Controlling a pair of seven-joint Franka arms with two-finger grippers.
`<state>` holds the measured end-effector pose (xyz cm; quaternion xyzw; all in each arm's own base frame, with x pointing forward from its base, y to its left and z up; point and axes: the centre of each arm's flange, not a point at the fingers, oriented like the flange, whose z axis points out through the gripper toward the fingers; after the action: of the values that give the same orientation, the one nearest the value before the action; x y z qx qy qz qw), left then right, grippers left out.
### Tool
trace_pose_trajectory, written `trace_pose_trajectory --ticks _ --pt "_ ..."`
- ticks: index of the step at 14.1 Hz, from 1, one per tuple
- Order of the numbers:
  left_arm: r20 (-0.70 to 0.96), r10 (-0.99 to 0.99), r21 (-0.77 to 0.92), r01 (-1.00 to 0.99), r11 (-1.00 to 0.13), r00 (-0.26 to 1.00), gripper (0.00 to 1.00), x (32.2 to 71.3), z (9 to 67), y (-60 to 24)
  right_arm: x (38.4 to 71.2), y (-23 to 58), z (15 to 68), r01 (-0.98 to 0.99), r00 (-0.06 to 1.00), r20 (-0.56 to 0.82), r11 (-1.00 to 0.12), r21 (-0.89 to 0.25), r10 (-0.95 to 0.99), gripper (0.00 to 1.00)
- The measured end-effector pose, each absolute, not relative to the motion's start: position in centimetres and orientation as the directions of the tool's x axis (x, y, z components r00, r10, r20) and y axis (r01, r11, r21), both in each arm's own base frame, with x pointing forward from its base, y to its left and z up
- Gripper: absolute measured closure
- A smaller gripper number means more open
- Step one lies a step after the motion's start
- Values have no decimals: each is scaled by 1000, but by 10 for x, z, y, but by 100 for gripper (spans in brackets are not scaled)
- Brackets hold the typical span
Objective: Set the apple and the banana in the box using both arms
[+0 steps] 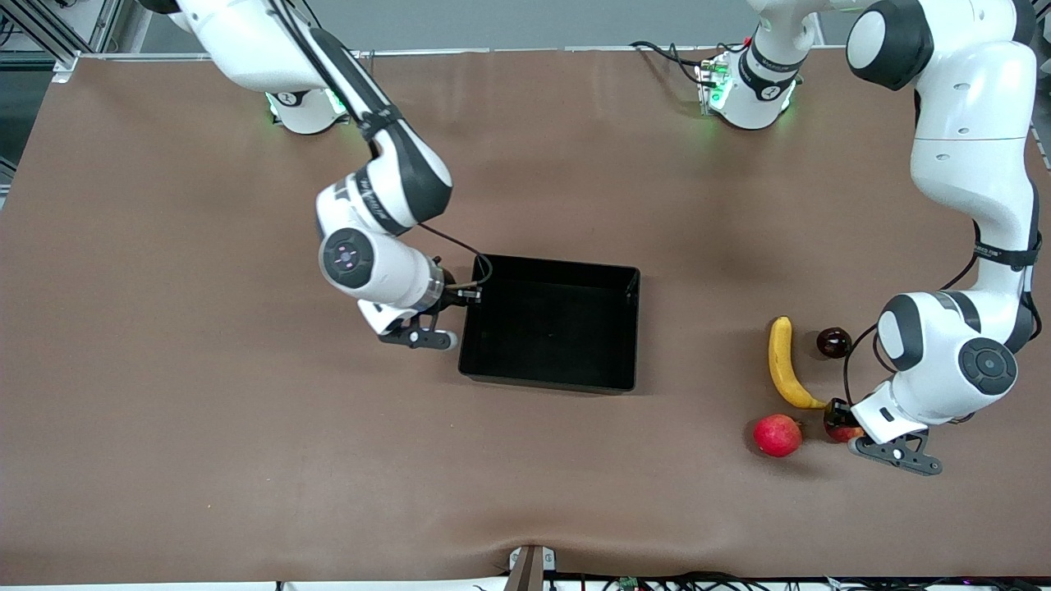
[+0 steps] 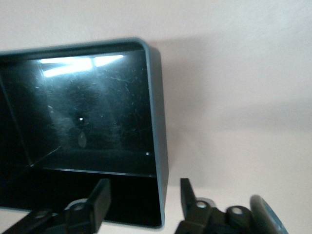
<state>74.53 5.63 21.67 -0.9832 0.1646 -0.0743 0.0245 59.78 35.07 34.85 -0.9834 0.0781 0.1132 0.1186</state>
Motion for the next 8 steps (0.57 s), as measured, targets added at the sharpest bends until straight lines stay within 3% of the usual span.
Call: trace_pose_trajectory --ticks 3,8 --pt "147 -330 -77 -322 -944 932 36 748 237 54 635 286 409 -234 944 -280 -950 -206 -172 0" --pt "159 -339 -84 -330 -940 927 36 748 308 44 663 147 481 -244 927 -317 -964 -107 -200 0"
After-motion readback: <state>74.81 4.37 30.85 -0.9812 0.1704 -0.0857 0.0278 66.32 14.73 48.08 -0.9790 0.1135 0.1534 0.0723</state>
